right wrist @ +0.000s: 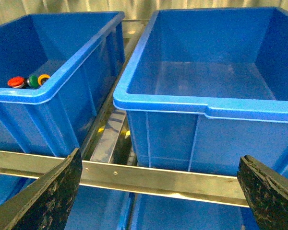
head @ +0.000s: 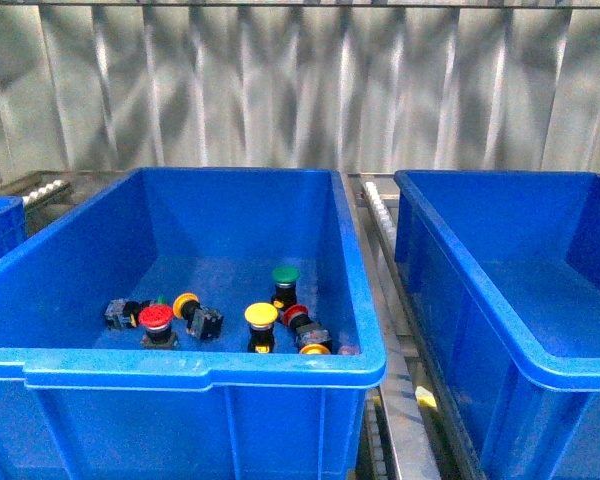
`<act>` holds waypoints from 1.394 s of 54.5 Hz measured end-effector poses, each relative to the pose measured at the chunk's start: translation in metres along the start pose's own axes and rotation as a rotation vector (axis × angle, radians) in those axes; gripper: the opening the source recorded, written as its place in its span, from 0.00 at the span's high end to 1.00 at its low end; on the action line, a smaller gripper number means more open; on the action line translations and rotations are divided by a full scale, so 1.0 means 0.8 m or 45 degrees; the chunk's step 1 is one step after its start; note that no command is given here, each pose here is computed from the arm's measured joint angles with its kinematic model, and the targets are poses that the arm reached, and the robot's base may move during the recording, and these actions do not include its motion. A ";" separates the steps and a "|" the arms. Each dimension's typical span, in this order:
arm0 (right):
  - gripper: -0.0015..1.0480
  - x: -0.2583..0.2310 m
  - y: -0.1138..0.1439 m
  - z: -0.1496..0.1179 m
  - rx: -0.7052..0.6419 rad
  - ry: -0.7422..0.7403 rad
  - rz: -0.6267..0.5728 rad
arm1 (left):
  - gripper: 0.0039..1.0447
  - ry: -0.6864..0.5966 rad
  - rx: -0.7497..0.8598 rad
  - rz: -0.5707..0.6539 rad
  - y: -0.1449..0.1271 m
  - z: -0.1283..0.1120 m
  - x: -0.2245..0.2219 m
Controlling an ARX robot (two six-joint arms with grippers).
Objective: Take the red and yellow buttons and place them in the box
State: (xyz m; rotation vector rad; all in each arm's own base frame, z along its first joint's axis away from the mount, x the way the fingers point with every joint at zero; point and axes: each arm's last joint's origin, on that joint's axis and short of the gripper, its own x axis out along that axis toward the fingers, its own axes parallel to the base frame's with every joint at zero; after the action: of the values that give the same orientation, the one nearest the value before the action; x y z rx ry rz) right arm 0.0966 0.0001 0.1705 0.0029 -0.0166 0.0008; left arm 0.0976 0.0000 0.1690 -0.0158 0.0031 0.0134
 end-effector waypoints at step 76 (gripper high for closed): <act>0.06 0.000 0.000 0.000 0.000 0.000 0.000 | 0.07 0.886 0.018 0.153 -0.124 0.107 0.408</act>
State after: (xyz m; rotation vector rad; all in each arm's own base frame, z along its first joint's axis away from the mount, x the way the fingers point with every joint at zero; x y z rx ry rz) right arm 0.0965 0.0001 0.1706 0.0029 -0.0170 0.0004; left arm 0.4254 -0.0932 0.2552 -0.0051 0.7001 0.1278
